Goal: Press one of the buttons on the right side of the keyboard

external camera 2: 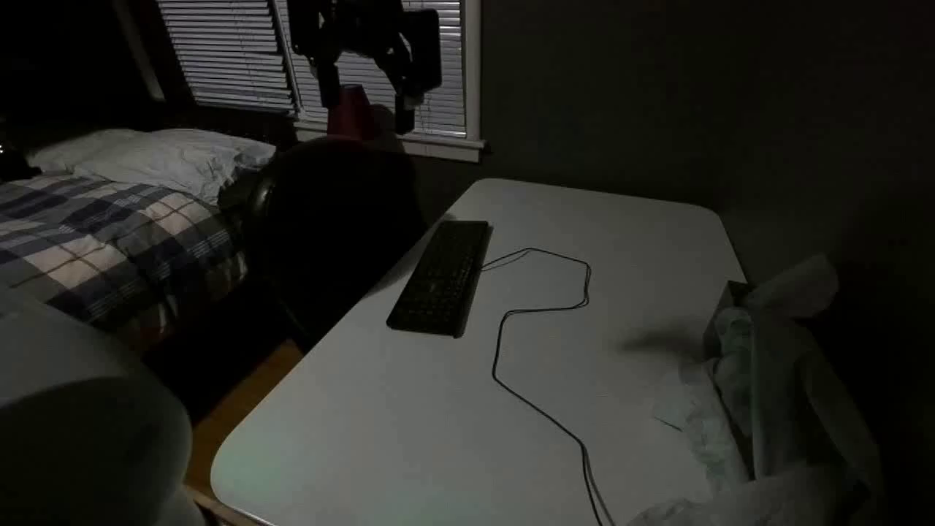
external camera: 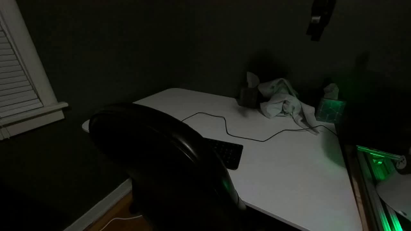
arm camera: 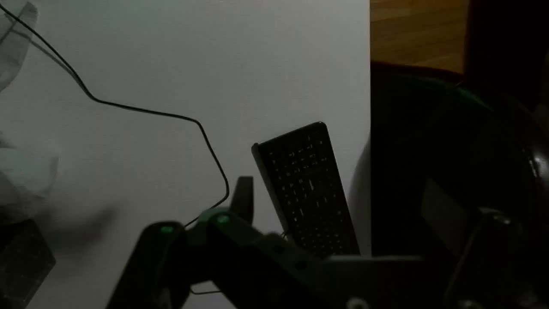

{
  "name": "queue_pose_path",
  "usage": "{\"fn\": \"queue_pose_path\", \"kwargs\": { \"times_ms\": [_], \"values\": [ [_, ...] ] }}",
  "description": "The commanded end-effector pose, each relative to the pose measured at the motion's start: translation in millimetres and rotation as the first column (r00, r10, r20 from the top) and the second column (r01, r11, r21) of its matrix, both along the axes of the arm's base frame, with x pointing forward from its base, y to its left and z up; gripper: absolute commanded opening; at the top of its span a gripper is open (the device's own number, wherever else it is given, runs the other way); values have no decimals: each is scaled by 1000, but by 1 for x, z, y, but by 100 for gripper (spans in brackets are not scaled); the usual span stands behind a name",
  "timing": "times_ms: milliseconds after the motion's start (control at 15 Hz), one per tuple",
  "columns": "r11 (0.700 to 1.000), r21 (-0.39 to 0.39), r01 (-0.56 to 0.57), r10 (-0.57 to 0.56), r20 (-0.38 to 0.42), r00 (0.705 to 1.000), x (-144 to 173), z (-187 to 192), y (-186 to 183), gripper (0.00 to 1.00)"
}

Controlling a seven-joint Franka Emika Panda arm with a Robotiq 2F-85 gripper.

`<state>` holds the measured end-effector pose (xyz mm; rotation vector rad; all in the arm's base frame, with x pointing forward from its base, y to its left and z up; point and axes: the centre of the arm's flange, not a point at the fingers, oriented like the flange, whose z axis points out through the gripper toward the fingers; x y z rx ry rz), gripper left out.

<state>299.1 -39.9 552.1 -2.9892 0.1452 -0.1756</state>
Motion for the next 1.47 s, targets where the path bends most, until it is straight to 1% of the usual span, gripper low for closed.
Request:
{"fn": "queue_pose_path", "kwargs": {
  "times_ms": [0,400,533,733,800,933,1000,1067,1133,1200,1333,1400],
  "values": [
    [1000,0,0,0,0,1000,0,0,0,100],
    [1000,0,0,0,0,1000,0,0,0,100],
    [997,-3,-76,76,7,997,15,-7,21,100],
    [986,-40,-161,161,-10,987,43,-26,54,100],
    [983,-58,-174,173,-14,985,55,-35,63,100],
    [978,-59,-199,198,-27,980,75,-52,80,100],
    [977,-54,-206,204,-48,978,85,-65,89,75],
    [976,-66,-209,205,-62,977,93,-77,96,72],
    [975,-76,-208,201,-83,976,100,-92,105,66],
    [975,-80,-207,199,-96,975,107,-105,112,56],
    [978,-88,-191,179,-128,976,121,-131,125,42],
    [979,-94,-179,164,-146,976,127,-143,132,33]
  ]
}}
